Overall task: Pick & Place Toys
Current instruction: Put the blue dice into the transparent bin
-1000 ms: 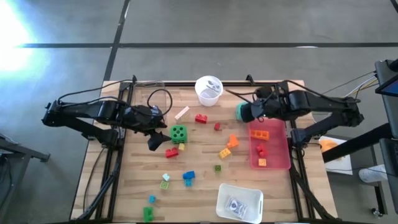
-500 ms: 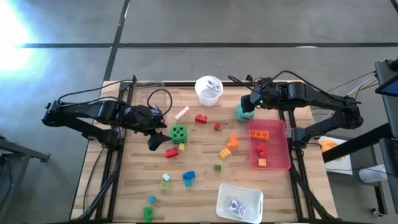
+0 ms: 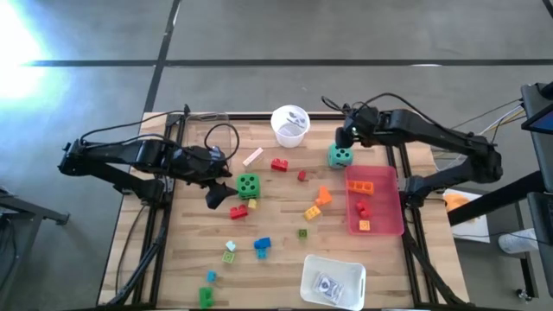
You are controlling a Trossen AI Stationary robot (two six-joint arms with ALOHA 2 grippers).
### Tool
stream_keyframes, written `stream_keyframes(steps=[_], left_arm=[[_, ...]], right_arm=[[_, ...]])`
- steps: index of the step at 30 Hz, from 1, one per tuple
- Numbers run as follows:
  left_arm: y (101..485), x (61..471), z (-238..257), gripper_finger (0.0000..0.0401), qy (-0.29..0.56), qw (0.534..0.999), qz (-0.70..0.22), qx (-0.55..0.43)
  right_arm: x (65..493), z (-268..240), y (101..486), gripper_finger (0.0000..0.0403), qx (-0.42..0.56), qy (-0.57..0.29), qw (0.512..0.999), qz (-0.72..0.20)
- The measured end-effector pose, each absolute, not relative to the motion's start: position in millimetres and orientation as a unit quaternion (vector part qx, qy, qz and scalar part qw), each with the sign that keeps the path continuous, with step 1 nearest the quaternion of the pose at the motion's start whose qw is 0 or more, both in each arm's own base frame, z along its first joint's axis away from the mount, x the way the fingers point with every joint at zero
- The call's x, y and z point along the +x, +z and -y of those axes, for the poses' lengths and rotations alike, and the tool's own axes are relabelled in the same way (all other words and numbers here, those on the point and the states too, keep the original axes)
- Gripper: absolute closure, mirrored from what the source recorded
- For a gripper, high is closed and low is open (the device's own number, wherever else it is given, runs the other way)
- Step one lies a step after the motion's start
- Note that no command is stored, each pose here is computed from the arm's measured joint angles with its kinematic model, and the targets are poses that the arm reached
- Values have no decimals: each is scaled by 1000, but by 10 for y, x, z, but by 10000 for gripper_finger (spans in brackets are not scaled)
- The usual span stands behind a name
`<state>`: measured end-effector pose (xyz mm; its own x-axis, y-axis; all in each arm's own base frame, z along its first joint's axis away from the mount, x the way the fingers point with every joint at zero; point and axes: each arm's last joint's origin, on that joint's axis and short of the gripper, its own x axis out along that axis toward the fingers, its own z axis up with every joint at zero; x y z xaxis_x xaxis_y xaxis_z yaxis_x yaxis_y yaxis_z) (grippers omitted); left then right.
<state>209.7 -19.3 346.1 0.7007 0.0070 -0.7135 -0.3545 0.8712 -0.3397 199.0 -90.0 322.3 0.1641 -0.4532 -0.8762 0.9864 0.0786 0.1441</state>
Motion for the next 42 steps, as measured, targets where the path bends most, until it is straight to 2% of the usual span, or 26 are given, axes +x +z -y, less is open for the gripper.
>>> stream_keyframes(steps=[7, 15, 21, 27, 32, 39, 42], left_arm=[[3460, 2099, 194, 61, 101, 892, -373, -233], [3461, 2099, 193, 62, 103, 891, -372, -237], [3462, 2100, 193, 62, 103, 891, -372, -238], [3461, 2100, 194, 61, 103, 891, -372, -238], [3461, 2100, 193, 61, 104, 891, -372, -240], [3462, 2100, 193, 61, 104, 891, -371, -241], [3462, 2100, 193, 61, 105, 890, -371, -242]], right_arm=[[1999, 1174, 2869, 71, 461, -489, 657, -340], [1818, 1341, 2459, 71, 513, -486, 611, -355], [1786, 1375, 2176, 71, 537, -469, 615, -338], [1789, 1415, 2028, 71, 546, -468, 626, -301], [1777, 1438, 1905, 71, 550, -468, 616, -315], [1927, 1517, 1728, 72, 578, -410, 631, -316], [1982, 1543, 1672, 84, 588, -393, 630, -322]])
